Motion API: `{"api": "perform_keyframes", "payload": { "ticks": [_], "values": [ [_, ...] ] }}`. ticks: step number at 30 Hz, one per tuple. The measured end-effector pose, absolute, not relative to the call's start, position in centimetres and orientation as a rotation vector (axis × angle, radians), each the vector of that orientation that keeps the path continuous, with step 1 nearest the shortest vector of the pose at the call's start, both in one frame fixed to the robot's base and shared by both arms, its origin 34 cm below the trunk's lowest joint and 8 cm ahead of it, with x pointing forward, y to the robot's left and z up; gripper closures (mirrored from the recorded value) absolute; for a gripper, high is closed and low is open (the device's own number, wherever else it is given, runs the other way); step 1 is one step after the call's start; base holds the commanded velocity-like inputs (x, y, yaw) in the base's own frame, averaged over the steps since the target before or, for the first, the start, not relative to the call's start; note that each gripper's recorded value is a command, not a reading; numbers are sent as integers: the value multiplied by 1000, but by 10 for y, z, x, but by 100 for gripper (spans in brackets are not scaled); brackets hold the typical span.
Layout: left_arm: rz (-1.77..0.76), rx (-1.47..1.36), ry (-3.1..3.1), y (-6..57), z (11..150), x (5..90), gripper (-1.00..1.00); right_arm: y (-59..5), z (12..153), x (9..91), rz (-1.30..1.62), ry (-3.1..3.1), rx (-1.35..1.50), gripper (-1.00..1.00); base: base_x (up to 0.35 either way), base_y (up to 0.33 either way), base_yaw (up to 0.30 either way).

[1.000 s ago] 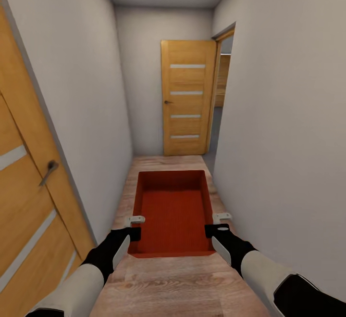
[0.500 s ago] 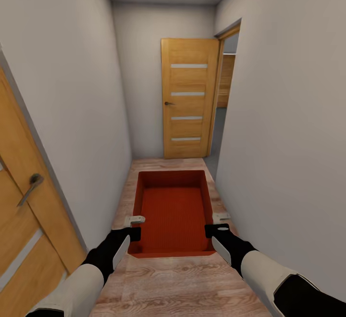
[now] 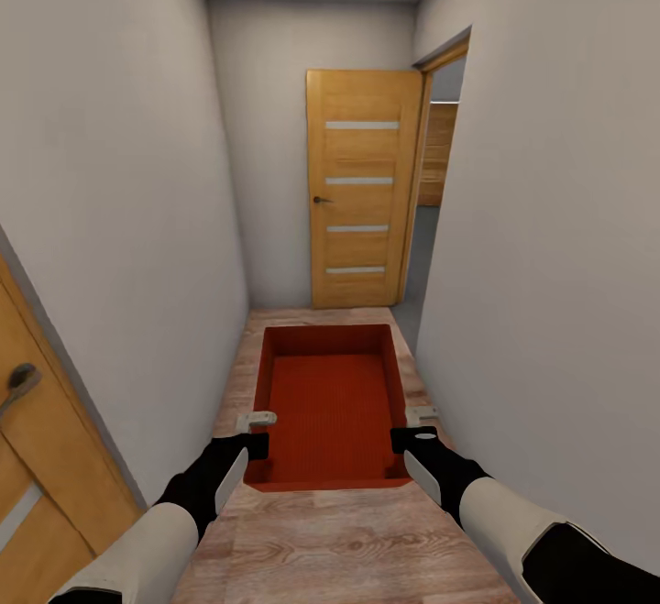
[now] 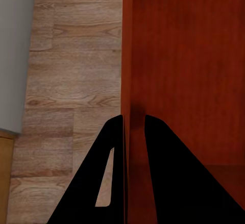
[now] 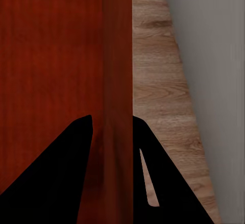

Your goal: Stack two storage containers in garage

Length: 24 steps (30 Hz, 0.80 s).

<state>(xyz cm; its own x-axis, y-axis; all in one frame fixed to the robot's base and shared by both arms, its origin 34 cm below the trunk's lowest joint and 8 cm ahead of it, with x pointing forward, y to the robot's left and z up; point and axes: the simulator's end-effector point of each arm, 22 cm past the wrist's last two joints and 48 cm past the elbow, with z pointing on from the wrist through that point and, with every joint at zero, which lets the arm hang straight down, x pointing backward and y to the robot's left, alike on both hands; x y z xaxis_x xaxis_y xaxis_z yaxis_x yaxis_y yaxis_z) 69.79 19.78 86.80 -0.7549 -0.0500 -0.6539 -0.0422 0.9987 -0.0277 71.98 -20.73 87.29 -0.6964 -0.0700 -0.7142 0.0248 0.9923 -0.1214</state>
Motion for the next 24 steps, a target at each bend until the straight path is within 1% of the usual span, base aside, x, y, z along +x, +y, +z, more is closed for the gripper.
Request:
{"api": "perform_keyframes", "payload": {
  "ticks": [24],
  "values": [
    [-15, -65, 2427, 198, 868, 698, 100, -207, 873, 720, -155, 2336, -32, 100, 323, 0, 0]
  ]
}}
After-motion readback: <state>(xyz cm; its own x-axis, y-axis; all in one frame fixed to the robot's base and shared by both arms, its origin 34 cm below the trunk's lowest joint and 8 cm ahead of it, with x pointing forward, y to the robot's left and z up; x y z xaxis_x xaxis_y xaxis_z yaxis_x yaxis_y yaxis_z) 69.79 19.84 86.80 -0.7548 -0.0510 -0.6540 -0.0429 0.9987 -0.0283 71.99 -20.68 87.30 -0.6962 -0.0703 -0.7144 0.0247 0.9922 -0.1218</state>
